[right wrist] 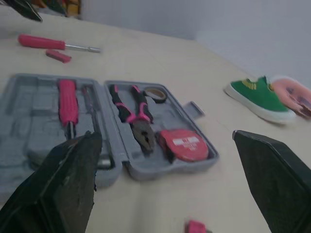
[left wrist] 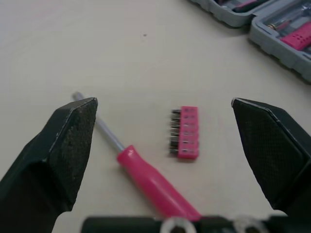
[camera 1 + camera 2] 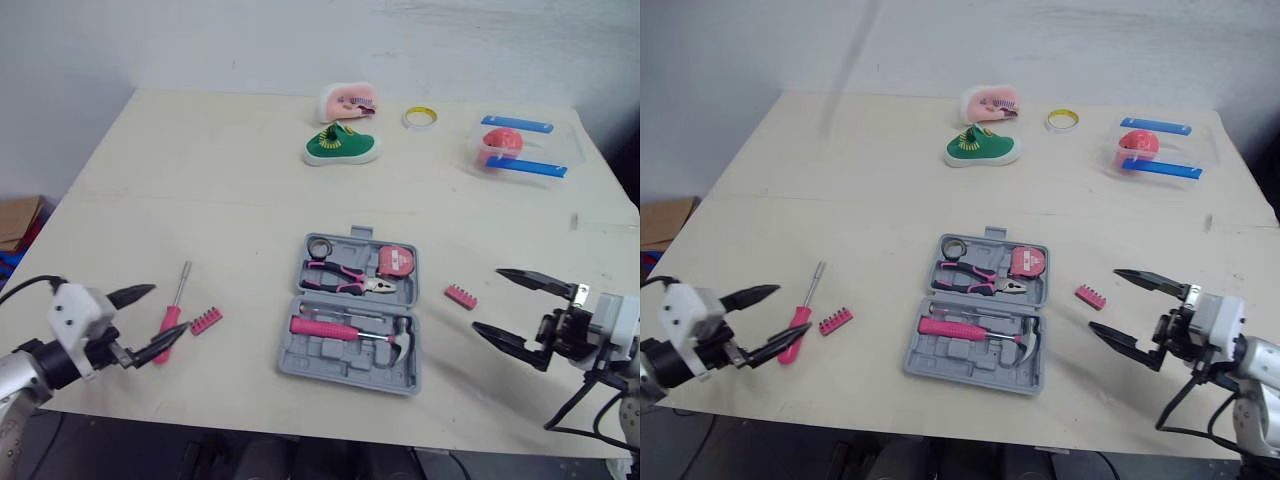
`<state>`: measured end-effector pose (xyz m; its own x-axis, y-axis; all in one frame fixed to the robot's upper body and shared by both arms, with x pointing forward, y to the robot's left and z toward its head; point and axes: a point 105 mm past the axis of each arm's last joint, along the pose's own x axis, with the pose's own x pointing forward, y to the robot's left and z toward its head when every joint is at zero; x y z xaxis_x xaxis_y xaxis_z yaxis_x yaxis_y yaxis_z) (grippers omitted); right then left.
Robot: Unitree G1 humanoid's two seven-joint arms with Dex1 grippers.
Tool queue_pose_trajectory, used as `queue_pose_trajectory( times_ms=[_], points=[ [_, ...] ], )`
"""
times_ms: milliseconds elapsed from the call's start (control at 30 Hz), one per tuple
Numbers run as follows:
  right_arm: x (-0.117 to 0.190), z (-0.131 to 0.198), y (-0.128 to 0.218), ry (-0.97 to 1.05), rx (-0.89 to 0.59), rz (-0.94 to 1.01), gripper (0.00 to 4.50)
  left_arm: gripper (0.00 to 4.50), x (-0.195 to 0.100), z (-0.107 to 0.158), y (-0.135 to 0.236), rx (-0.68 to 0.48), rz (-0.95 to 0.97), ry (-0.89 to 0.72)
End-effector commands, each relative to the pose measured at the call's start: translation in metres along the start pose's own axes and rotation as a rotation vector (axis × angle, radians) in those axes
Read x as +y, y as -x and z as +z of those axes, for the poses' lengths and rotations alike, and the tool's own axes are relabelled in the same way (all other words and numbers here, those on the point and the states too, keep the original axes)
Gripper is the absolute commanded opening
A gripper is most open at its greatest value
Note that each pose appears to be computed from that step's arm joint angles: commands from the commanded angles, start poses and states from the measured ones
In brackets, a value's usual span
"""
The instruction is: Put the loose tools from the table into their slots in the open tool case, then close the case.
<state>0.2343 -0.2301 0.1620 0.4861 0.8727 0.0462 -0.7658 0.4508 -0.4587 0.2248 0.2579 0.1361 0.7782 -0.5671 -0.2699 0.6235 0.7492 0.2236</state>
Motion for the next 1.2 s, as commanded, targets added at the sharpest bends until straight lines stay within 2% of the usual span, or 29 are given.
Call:
queue_pose_trajectory(
  times_ms=[33,267,467,667,767,867,967,1200],
  points=[
    [0.001,0.013,-0.010,0.020,-0.052,0.024,4.50,4.46,-0.009,-0.004,-0.010,0.041,-0.016,0.026],
    [0.008,0.021,-0.023,0.024,-0.082,0.080,4.50,4.46,-0.003,-0.016,-0.032,0.138,-0.054,-0.014],
    [0.011,0.022,-0.022,0.029,-0.077,0.066,4.50,4.46,-0.004,-0.027,-0.037,0.222,-0.124,-0.014],
    [0.014,0.024,-0.021,0.031,-0.077,0.042,4.50,4.46,-0.003,-0.036,-0.037,0.317,-0.106,0.017],
    [0.015,0.024,-0.022,0.033,-0.077,0.038,4.50,4.46,0.001,-0.037,-0.037,0.326,-0.083,0.023],
    [0.014,0.025,-0.022,0.037,-0.078,0.026,4.50,3.63,0.003,-0.039,-0.036,0.326,-0.078,0.036],
    [0.014,0.024,-0.021,0.039,-0.077,0.021,4.50,2.30,-0.001,-0.043,-0.034,0.329,-0.113,0.022],
    [0.014,0.023,-0.022,0.037,-0.081,0.012,4.50,2.30,0.000,-0.050,-0.032,0.292,-0.112,0.036]
  ],
)
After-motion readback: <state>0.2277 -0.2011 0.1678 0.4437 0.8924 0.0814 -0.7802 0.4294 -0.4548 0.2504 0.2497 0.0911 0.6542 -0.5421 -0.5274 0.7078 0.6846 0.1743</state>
